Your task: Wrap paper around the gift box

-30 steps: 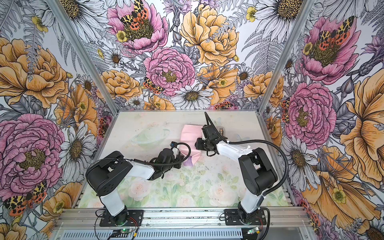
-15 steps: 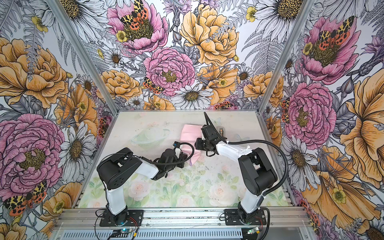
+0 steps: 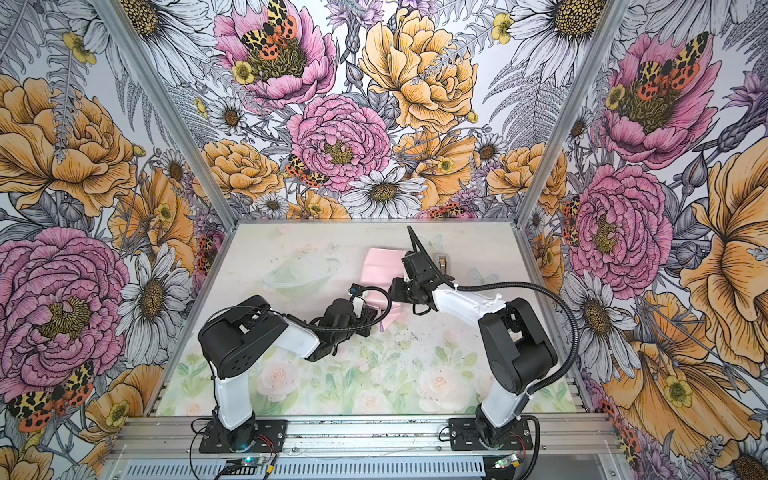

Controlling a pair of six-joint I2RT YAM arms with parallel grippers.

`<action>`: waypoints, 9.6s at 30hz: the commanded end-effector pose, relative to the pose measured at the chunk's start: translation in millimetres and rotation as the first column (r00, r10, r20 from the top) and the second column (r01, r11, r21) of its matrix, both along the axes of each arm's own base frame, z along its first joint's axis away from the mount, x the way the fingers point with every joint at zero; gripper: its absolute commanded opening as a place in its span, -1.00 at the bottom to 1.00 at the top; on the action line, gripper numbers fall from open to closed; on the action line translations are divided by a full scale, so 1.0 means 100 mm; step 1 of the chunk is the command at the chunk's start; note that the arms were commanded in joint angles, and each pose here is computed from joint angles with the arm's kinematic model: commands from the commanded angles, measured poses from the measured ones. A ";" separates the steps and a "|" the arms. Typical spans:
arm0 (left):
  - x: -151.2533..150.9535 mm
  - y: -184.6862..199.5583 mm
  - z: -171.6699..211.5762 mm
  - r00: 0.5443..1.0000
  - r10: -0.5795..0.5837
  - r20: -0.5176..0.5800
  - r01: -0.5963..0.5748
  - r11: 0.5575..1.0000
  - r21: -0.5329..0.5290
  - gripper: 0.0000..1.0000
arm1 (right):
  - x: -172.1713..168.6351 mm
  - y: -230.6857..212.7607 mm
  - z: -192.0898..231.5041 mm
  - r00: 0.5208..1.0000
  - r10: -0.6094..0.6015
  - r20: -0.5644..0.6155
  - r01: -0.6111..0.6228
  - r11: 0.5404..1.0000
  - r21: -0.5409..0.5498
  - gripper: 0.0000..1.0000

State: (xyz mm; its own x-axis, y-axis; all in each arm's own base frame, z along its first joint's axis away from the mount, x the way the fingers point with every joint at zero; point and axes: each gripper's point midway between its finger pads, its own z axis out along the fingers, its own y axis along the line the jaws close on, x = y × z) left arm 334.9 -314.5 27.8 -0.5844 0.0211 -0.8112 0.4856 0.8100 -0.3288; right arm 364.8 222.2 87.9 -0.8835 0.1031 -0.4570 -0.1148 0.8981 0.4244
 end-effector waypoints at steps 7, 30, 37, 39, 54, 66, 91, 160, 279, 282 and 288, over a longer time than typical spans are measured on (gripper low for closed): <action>0.01 -0.01 0.02 1.000 -0.005 0.020 0.004 1.000 0.024 -0.65 | -0.28 -0.40 0.43 0.991 -0.087 0.098 0.085 0.996 0.016 -0.04; -0.01 -0.02 0.04 1.000 -0.021 0.023 0.021 1.000 0.007 -0.66 | -0.46 0.21 -0.26 0.982 -0.158 0.104 0.113 0.931 0.346 -0.93; -0.01 -0.01 0.04 0.999 -0.023 0.024 0.022 1.000 0.007 -0.65 | -0.42 0.26 -0.38 0.981 -0.168 0.102 0.126 0.935 0.332 -0.94; 0.00 -0.01 0.04 0.999 -0.022 0.025 0.022 1.000 0.007 -0.66 | -0.41 0.28 -0.39 0.981 -0.166 0.103 0.124 0.935 0.332 -0.93; -0.01 -0.02 0.02 0.999 -0.030 0.021 0.029 1.000 0.008 -0.66 | -0.26 0.39 -0.50 0.978 -0.177 0.113 0.131 0.935 0.328 -0.94; -0.01 -0.01 0.01 0.999 -0.033 0.016 0.033 0.999 0.010 -0.65 | -0.30 0.47 -0.56 0.984 -0.148 0.095 0.110 0.939 0.326 -0.81; -0.02 0.00 -0.02 1.000 -0.029 0.008 0.029 0.999 0.013 -0.67 | -0.49 0.64 -0.64 0.997 -0.052 0.057 0.027 0.927 0.374 -0.82; 0.07 0.21 0.04 0.999 0.030 0.026 -0.031 0.999 0.037 -0.68 | -0.30 0.32 -0.78 0.985 -0.162 0.064 0.141 0.957 0.251 -1.00; -0.26 0.10 0.18 0.989 -0.116 -0.086 0.113 0.993 -0.040 -0.69 | -0.35 0.38 -0.65 0.988 -0.144 0.056 0.125 0.957 0.260 -1.00; -0.19 0.08 0.17 0.991 -0.107 -0.077 0.104 0.994 -0.045 -0.69 | -0.35 0.38 -0.66 0.988 -0.142 0.055 0.124 0.957 0.261 -1.00; -0.15 0.04 0.00 0.989 -0.105 -0.102 0.103 0.994 -0.026 -0.69 | -0.35 0.41 -0.64 0.989 -0.135 0.056 0.116 0.957 0.266 -1.00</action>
